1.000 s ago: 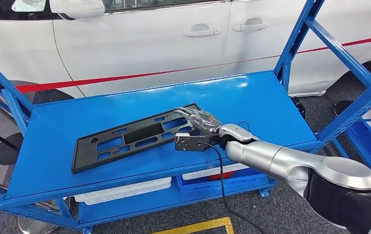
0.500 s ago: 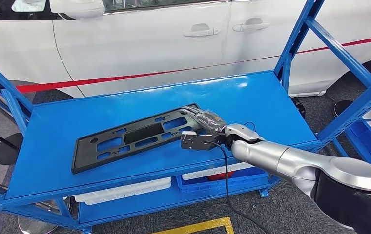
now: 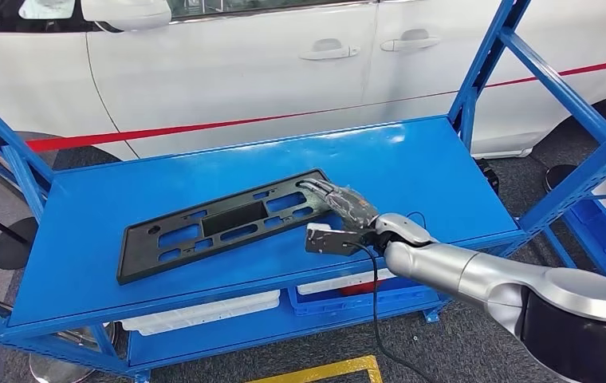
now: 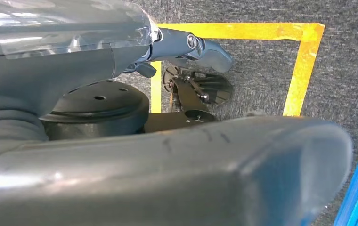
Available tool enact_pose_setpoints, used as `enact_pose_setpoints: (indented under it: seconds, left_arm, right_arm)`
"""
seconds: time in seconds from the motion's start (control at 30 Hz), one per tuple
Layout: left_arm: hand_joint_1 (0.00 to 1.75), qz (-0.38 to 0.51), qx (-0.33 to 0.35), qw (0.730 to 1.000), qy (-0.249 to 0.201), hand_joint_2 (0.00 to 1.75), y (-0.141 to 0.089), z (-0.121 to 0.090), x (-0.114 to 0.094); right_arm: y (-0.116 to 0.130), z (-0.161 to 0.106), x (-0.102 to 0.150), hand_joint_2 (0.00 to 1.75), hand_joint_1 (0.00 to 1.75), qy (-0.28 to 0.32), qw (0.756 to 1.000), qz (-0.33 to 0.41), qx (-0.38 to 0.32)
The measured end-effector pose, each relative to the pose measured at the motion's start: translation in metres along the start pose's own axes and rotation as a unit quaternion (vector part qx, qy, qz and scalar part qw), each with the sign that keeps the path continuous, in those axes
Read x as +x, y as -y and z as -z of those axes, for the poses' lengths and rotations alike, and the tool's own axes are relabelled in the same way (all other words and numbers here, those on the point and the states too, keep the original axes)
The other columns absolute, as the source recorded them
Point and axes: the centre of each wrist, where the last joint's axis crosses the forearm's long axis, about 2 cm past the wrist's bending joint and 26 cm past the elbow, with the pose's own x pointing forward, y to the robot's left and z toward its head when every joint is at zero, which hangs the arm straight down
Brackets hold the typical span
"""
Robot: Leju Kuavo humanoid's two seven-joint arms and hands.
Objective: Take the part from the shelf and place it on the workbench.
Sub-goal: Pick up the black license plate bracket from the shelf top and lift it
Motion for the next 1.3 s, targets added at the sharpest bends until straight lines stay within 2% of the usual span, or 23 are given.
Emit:
enact_pose_setpoints:
  seconds: [0.2, 0.4, 0.43, 0.53, 0.57, 0.7, 0.73, 0.83, 0.87, 1.03, 1.3]
  left_arm:
    - [0.00, 0.007, 0.001, 1.000, -0.003, 0.00, 0.001, 0.001, 0.004]
    - [0.00, 0.012, -0.001, 1.000, -0.005, 0.00, 0.001, 0.001, 0.004]
    - [0.00, 0.013, -0.001, 1.000, -0.005, 0.00, 0.001, 0.001, 0.004]
    - [0.00, 0.015, -0.002, 1.000, -0.005, 0.00, 0.001, 0.001, 0.004]
    - [0.00, 0.016, -0.003, 1.000, -0.005, 0.00, 0.001, 0.001, 0.004]
    - [0.00, 0.023, -0.007, 1.000, -0.004, 0.00, 0.002, 0.001, 0.005]
    - [0.00, 0.024, -0.008, 1.000, -0.004, 0.00, 0.002, 0.001, 0.006]
    - [0.00, 0.027, -0.011, 1.000, -0.006, 0.00, 0.003, 0.002, 0.008]
    - [0.00, 0.027, -0.012, 1.000, -0.006, 0.00, 0.004, 0.002, 0.009]
    - [0.00, 0.030, -0.018, 0.999, -0.008, 0.00, 0.006, 0.002, 0.011]
    - [0.00, 0.033, -0.021, 0.999, -0.007, 0.00, 0.006, 0.002, 0.012]
  right_arm:
    - [-0.040, -0.021, -0.003, 1.75, 0.00, 0.006, 1.000, -0.011, -0.002]
    - [-0.063, -0.027, 0.006, 1.75, 0.00, 0.008, 1.000, -0.025, -0.009]
    - [-0.066, -0.027, 0.007, 1.75, 0.05, 0.006, 1.000, -0.022, -0.012]
    - [-0.071, -0.030, 0.008, 1.75, 1.36, -0.001, 1.000, -0.017, -0.018]
    - [-0.073, -0.031, 0.009, 1.75, 1.75, -0.003, 1.000, -0.019, -0.019]
    - [-0.086, -0.038, 0.014, 1.75, 1.75, -0.008, 0.999, -0.034, -0.026]
    - [-0.089, -0.040, 0.016, 1.75, 1.69, -0.010, 0.999, -0.036, -0.028]
    - [-0.100, -0.047, 0.022, 1.75, 0.38, -0.017, 0.999, -0.036, -0.028]
    - [-0.104, -0.050, 0.024, 1.75, 0.00, -0.020, 0.999, -0.034, -0.027]
    - [-0.122, -0.066, 0.032, 1.75, 0.00, -0.031, 0.999, -0.019, -0.021]
    - [-0.117, -0.069, 0.035, 1.75, 0.00, -0.044, 0.998, 0.007, -0.032]
